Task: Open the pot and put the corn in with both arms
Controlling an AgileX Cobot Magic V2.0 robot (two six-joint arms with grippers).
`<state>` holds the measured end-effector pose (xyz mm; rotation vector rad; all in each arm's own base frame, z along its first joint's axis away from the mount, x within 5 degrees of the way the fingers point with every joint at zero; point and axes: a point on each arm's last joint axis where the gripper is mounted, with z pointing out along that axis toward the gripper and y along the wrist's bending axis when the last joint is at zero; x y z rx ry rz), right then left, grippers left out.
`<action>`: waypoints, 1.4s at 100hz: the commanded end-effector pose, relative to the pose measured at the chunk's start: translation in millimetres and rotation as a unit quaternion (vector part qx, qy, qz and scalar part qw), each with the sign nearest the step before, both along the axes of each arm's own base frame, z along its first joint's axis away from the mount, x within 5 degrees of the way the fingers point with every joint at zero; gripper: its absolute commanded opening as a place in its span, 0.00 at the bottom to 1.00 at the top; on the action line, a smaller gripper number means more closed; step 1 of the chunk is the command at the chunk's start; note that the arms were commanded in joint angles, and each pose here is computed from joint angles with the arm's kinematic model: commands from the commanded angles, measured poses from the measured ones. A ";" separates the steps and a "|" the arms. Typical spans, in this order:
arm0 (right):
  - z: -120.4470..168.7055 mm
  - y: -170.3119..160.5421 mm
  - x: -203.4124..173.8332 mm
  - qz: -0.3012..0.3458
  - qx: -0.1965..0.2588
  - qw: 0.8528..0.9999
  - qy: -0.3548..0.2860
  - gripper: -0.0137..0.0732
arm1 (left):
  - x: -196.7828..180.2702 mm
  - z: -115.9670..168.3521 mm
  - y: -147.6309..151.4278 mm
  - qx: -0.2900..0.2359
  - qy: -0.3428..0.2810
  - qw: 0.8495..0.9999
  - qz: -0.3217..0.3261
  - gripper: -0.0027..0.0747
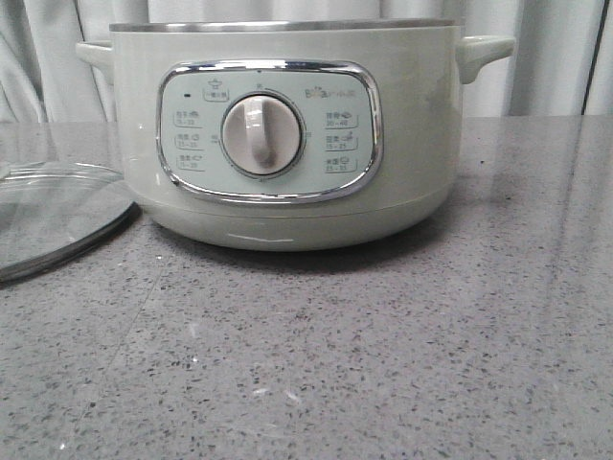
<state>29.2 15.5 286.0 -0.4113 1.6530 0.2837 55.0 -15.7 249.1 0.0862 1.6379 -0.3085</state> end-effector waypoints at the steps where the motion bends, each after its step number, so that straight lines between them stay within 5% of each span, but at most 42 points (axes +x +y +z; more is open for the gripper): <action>1: 13.7 -1.0 -0.1 -0.007 0.010 0.999 -0.043 0.11 | -0.9 10.2 6.2 -0.007 -0.092 0.995 0.042 0.01; 34: 13.7 -1.0 -0.1 -0.007 0.010 0.999 -0.043 0.11 | -2.9 -29.4 17.4 0.001 -0.156 0.978 0.142 0.01; 75: 13.7 -1.0 -0.1 -0.007 0.010 0.999 -0.043 0.11 | -1.7 -67.9 17.3 0.026 0.059 0.988 0.139 0.01; 140: 13.7 -1.0 -0.1 -0.007 0.010 0.999 -0.043 0.11 | -1.7 -66.9 17.1 0.019 0.057 0.988 0.139 0.01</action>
